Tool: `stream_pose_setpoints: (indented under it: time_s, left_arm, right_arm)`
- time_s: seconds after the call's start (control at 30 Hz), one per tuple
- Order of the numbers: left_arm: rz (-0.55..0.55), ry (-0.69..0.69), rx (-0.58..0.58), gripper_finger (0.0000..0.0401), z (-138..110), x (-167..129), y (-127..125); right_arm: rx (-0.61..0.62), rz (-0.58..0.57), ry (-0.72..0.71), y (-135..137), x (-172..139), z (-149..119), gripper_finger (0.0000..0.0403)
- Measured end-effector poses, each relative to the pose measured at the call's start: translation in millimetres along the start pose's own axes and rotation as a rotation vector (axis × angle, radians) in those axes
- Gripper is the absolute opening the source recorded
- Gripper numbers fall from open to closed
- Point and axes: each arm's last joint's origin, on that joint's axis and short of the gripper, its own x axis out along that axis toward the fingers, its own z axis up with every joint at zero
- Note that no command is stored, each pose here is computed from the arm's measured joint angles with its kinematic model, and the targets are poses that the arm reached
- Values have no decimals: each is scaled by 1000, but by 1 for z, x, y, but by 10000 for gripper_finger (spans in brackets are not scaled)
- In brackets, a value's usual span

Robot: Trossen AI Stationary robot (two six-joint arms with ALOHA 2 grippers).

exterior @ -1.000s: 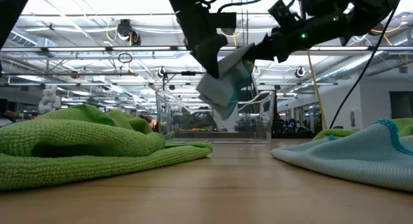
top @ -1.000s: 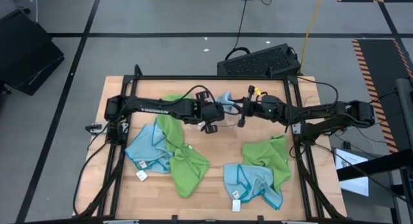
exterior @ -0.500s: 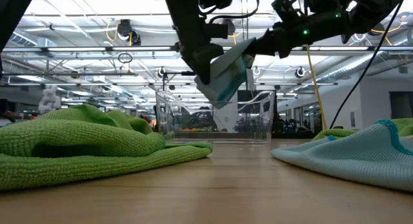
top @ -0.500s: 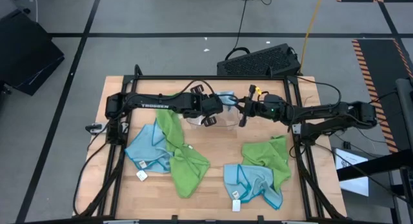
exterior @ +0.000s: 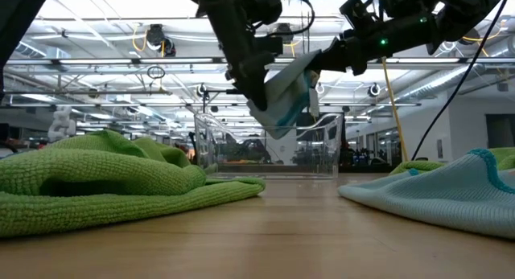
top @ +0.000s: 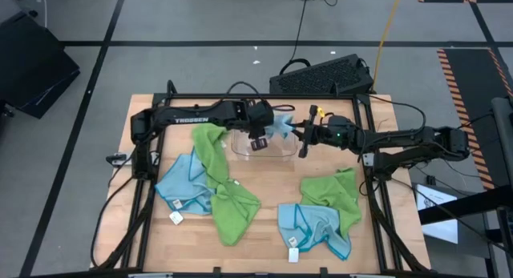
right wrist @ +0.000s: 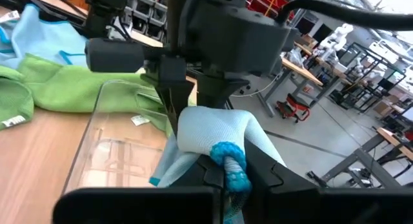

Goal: Fold microfiber towels
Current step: Put the folded top right blue microfiber cloth into the transparent bin

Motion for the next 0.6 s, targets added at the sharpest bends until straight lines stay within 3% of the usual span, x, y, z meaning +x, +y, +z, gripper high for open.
stream_pose_setpoints:
  time_s: [0.1, 0.27, 0.47, 0.6]
  left_arm:
    - [-16, 45, 30, 140, -5, -5, 0]
    - [57, 153, 13, 180, -18, -29, 3]
    - [77, 100, -26, 204, -21, -69, 2]
    - [83, 20, -66, 205, -15, -75, -3]
  right_arm:
    - [-21, -1, 3, -1, 0, 0, 11]
    - [-59, -5, 4, -1, 0, -1, 11]
    - [-85, -35, 11, -8, 1, -3, 11]
    - [-88, -53, 8, -12, 1, -4, 11]
